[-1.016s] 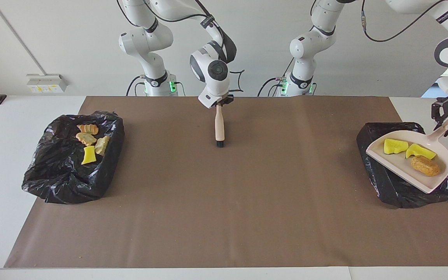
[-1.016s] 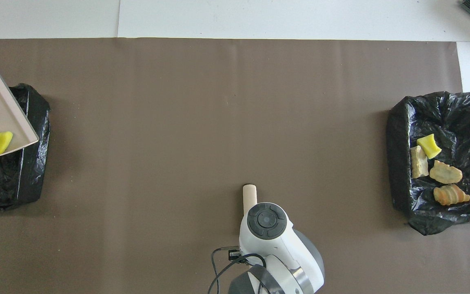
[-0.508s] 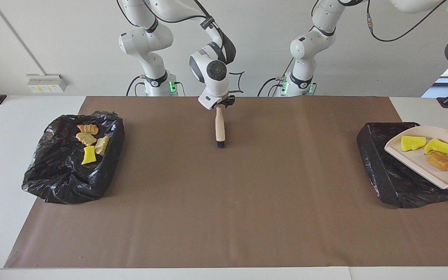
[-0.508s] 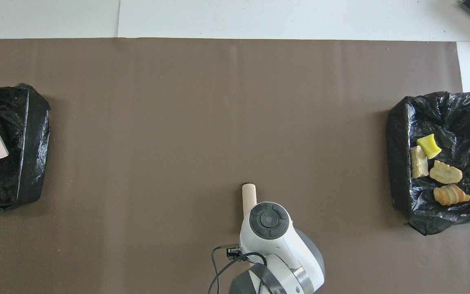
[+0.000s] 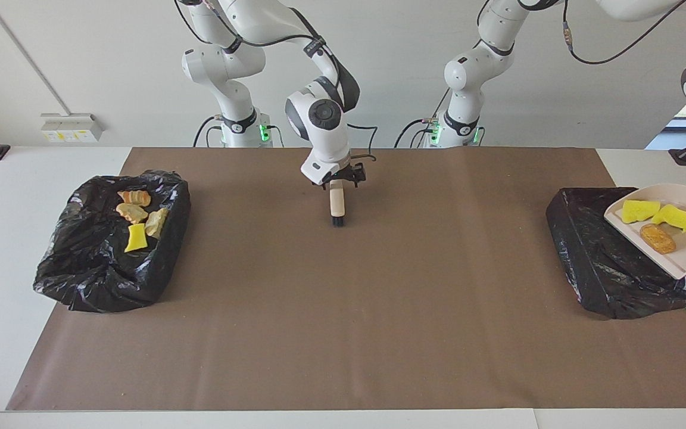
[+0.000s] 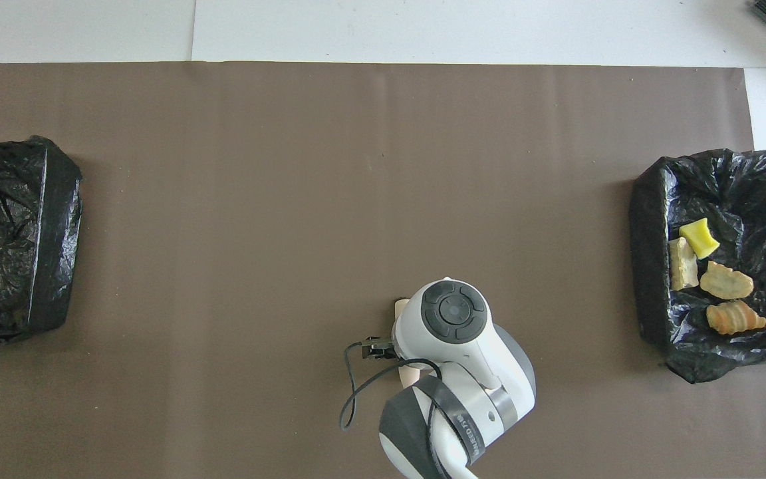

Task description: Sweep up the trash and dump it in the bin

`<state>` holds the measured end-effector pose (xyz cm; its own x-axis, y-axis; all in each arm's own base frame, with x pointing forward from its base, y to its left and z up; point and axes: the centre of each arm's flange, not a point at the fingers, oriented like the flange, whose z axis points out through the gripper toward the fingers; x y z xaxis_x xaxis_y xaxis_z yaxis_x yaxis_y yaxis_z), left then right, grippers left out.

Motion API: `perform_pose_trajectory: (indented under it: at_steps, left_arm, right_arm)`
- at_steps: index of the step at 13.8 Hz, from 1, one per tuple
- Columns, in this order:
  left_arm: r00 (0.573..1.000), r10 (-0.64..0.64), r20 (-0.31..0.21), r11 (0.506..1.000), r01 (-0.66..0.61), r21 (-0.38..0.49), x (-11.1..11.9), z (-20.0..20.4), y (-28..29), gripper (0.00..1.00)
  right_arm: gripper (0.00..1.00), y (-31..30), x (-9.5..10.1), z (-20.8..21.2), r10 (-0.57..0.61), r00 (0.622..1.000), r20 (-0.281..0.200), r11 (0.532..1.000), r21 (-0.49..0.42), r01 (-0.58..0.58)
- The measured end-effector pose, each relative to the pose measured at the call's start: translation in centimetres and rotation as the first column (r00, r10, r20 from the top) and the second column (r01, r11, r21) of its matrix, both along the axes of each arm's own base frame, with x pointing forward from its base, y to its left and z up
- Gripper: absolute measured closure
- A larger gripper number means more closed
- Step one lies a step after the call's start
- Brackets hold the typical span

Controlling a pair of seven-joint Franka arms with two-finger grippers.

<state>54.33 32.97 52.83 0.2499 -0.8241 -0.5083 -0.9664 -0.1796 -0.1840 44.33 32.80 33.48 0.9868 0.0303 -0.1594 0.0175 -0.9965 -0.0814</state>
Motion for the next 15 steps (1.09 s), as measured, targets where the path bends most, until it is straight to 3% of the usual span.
perform_pose_trajectory:
  at_steps: [3, 5, 11, 15]
  left_arm:
    - [0.999, -0.040, -0.030, 0.993, 0.043, 0.114, 0.4, 0.5, -0.2, 0.69]
    - [0.998, -0.053, -0.046, 0.983, 0.060, 0.173, 0.6, 0.7, -0.3, 0.69]
    - [0.987, -0.132, -0.097, 0.926, 0.157, 0.344, 1.9, 3.3, -2.8, 0.69]
    - [0.986, -0.149, -0.080, 0.902, 0.168, 0.398, 1.5, 6.8, -4.7, 0.69]
  right_arm:
    - [0.00, -5.0, 5.9, 4.4, -0.054, 0.994, 0.094, 0.998, -0.017, 0.055]
    - [0.00, -7.4, 8.3, 8.6, -0.067, 0.988, 0.137, 0.997, -0.038, 0.073]
    - [0.00, -13.2, 11.5, 17.3, -0.109, 0.978, 0.176, 0.991, -0.060, 0.121]
    - [0.00, -19.9, 11.6, 23.9, -0.054, 0.976, 0.210, 0.994, -0.085, 0.073]
